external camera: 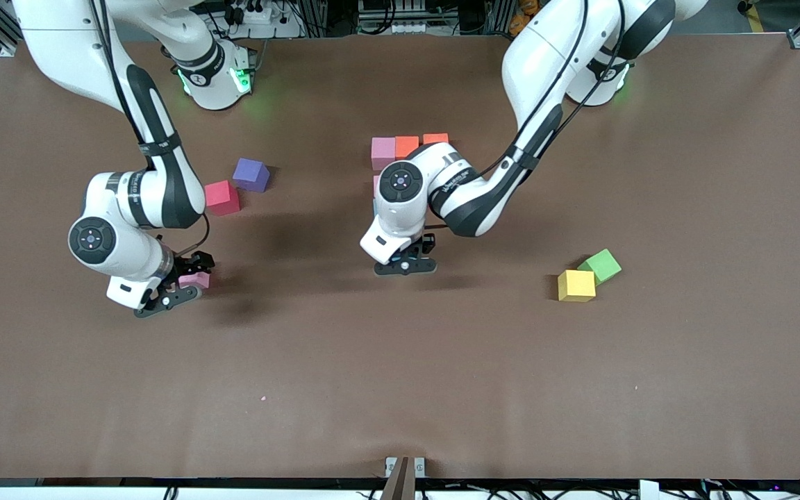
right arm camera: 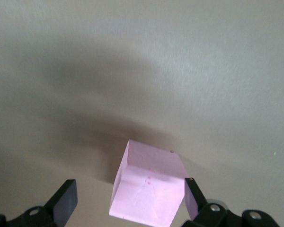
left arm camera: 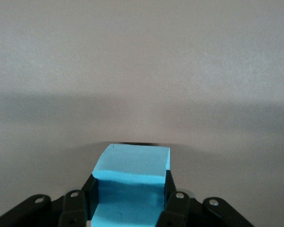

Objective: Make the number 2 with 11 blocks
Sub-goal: 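Grasp the pink cube with the right gripper while the left gripper places blue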

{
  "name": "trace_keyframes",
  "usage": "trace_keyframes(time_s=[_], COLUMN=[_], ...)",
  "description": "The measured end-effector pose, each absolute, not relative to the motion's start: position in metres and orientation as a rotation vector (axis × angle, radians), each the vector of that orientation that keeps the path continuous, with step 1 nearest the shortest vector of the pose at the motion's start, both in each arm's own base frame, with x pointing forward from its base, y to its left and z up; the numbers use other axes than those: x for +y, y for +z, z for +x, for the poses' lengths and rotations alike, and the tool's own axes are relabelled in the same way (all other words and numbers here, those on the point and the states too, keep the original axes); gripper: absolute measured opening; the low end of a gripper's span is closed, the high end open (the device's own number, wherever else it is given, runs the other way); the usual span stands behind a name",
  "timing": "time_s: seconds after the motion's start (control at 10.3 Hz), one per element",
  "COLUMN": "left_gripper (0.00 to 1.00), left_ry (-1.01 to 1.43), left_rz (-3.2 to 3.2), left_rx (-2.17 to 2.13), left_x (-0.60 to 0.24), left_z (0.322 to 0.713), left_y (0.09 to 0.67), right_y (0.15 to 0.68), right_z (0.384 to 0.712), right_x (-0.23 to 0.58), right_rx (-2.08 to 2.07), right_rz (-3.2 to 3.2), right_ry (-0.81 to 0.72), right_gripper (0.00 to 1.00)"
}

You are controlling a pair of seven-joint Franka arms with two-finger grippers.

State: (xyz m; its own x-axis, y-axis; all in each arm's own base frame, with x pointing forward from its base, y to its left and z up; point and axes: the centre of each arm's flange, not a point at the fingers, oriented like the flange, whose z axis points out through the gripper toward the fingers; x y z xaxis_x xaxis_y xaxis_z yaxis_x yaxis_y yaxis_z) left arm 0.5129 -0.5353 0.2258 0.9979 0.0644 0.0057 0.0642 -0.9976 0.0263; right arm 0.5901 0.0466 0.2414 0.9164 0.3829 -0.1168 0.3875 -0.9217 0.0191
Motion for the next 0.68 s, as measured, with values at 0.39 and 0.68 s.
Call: trace_keyframes(time_s=[0.39, 0.68], left_gripper=[0.55, 0.55], left_ry=[0.003, -0.008], left_rz=[3.116, 3.122], left_rx=[0.061, 0.036], left_x=[-0.549, -0.556], left_z=[0.499, 0.49], left_y=[0.22, 0.214], right_y=[0.224, 0.222], right_z=[0.566, 0.563], right_x=[0.015, -0.017], right_rx=[0.526, 0.394], right_rz=[3.047, 3.086], right_ry=[-0.078, -0.079], right_gripper=[1.0, 1.0])
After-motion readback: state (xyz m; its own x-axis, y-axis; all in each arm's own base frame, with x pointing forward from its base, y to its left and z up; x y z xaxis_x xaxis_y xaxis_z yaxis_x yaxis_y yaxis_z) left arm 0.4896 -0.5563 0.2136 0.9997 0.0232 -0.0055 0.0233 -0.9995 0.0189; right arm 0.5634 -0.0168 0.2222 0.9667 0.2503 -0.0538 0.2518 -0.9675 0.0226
